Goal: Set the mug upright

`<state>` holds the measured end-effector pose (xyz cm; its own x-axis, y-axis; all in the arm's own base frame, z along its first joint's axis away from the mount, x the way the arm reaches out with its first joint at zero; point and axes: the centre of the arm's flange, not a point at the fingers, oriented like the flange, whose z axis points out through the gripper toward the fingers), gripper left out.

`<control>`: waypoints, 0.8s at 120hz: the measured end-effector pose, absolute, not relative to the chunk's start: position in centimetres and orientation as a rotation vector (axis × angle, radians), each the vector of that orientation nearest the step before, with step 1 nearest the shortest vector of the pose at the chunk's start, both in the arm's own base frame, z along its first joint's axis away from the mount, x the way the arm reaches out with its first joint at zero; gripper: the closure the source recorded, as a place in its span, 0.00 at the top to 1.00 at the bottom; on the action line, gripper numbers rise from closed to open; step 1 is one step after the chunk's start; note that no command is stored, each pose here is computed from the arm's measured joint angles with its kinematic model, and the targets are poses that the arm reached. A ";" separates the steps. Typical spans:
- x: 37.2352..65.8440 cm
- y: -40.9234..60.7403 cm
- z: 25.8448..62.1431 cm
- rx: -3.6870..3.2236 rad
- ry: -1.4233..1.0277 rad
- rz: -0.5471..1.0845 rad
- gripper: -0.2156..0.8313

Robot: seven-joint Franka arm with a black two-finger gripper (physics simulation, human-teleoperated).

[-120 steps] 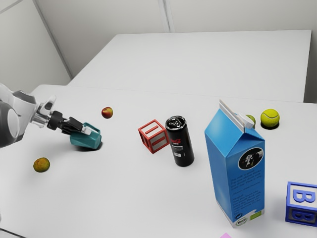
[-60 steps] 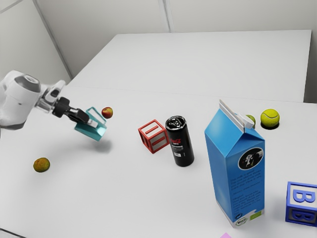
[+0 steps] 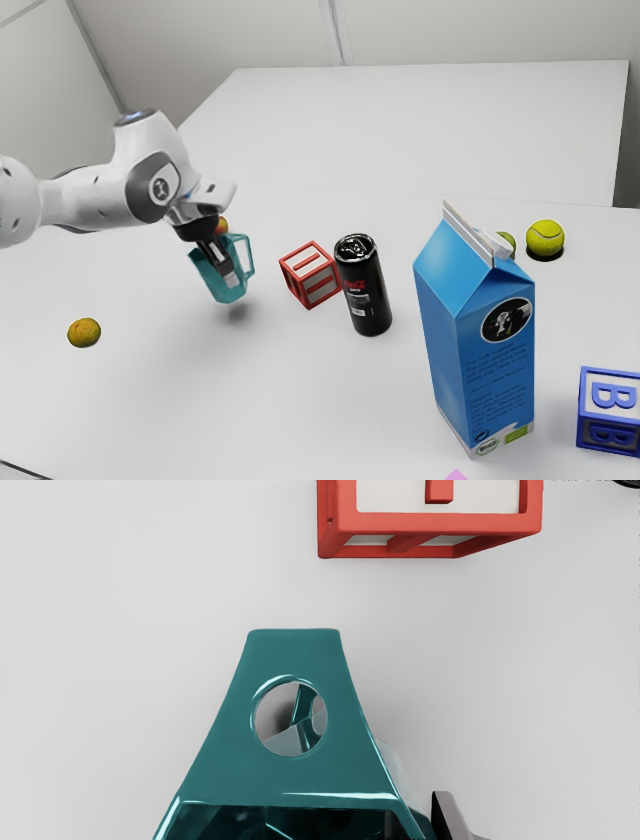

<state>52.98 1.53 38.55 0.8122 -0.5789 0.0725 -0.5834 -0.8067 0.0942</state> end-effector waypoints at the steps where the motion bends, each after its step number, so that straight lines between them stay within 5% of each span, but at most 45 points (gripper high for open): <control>1: 53.0 1.3 38.5 2.887 -0.931 0.061 0.05; 31: 51.0 -5.0 37.1 2.957 -0.931 0.059 0.05; 64: 49.7 7.2 36.1 3.097 -0.365 0.094 0.05; 96: 50.3 1.9 35.8 3.100 -0.390 0.108 0.05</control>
